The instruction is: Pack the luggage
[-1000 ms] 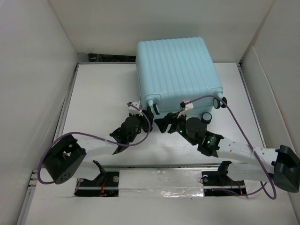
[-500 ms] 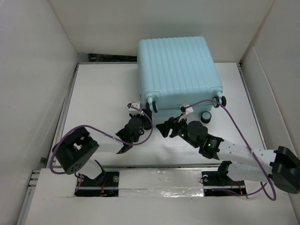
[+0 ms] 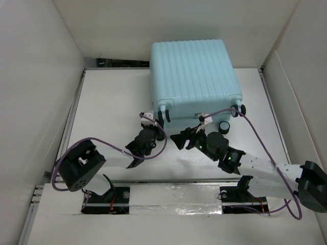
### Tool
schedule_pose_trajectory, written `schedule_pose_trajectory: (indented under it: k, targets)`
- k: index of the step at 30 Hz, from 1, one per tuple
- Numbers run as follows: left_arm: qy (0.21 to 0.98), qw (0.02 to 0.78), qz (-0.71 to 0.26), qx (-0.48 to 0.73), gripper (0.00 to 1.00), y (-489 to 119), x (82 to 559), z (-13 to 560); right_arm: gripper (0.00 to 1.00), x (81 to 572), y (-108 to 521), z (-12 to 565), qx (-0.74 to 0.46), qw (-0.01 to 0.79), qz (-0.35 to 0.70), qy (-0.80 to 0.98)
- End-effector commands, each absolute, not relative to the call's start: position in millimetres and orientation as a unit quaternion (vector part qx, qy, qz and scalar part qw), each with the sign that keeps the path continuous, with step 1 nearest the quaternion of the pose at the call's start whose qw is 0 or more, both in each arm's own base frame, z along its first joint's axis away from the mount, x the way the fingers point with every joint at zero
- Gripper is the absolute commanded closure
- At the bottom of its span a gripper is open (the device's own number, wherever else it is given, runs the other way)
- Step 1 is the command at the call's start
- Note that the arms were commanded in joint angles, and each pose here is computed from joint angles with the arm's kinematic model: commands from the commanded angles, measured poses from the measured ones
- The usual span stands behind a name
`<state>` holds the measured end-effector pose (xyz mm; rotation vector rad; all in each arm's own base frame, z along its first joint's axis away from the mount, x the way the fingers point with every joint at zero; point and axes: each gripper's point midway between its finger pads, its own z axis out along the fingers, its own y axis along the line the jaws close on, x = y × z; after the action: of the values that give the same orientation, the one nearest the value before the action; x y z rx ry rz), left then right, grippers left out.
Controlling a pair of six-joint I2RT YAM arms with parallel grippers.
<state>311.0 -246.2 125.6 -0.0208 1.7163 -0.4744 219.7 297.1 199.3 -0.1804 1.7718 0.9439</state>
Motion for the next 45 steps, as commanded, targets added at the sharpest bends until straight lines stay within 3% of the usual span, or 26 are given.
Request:
schedule_pose_trajectory:
  k: [1,10,14,19,28,31,37,38,45]
  targets:
    - [0.670,0.699,-0.238,-0.078,1.00,-230,323,193,0.27,225,300,233,-0.077,0.560,0.414,0.713]
    - [0.679,0.692,-0.238,-0.063,1.00,-227,316,181,0.14,247,330,255,-0.090,0.567,0.404,0.712]
    - [0.680,0.691,-0.236,-0.066,1.00,-223,316,177,0.03,268,345,271,-0.064,0.576,0.393,0.714]
    - [0.681,0.691,-0.231,-0.071,1.00,-217,320,173,0.01,291,364,251,-0.048,0.556,0.350,0.752]
    - [0.678,0.695,-0.230,-0.067,1.00,-213,323,173,0.08,326,356,221,0.001,0.558,0.270,0.785]
    - [0.675,0.697,-0.236,-0.063,1.00,-214,324,174,0.26,329,358,224,-0.002,0.562,0.268,0.783]
    - [0.681,0.694,-0.225,-0.062,1.00,-209,329,168,0.95,335,344,215,-0.002,0.556,0.251,0.792]
    - [0.684,0.693,-0.218,-0.064,1.00,-206,331,166,1.00,333,342,218,-0.002,0.557,0.255,0.790]
    - [0.727,0.666,-0.148,-0.081,1.00,-172,343,131,1.00,320,312,226,-0.016,0.575,0.252,0.778]
